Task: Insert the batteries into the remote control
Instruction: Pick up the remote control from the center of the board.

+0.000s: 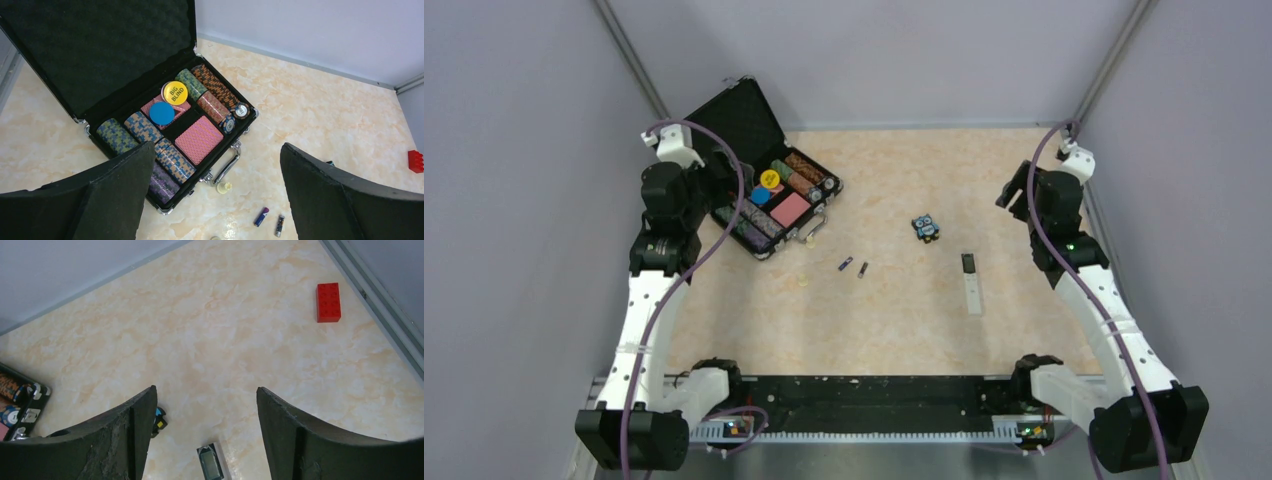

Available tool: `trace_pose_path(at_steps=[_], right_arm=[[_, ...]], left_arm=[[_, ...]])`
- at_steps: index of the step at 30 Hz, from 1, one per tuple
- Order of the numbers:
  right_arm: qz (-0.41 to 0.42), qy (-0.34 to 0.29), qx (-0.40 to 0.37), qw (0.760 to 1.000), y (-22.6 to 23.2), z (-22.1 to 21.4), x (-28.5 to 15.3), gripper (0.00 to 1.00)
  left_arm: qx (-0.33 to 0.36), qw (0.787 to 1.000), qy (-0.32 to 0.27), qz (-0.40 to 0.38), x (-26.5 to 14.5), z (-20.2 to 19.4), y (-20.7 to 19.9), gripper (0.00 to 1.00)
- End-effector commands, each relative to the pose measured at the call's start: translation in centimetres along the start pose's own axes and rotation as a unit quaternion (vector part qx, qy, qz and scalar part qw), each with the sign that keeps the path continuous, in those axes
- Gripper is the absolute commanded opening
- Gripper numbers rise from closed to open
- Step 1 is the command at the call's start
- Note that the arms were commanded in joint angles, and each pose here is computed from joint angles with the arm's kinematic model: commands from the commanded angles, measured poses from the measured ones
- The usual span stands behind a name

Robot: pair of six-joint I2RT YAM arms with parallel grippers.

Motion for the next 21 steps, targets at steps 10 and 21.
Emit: trace_pose_path(at_steps=[10, 21], right_arm=[[-0.009, 0.069, 0.003, 0.998, -1.4, -3.2, -1.8, 0.89], [-0.070, 0.229, 0.015, 0.971, -3.6, -10.2, -2.8, 0.85]], left_arm=[[-0.023, 0.999, -0.019, -0.023, -0.1, -0.7, -0.2, 0.99], [-0.040, 0.999, -0.017, -0.001, -1.0, -3.5, 1.0, 0.99]])
Point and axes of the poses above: each gripper's point midway between its finger pads, its own x axis out along the fingers, its own y axis along the line the jaws close on, z = x × y, the point moved 8 cm from there along -x, back along the fingers, and after that the axes turned 1 degree about -x, right-handed, at the moved point
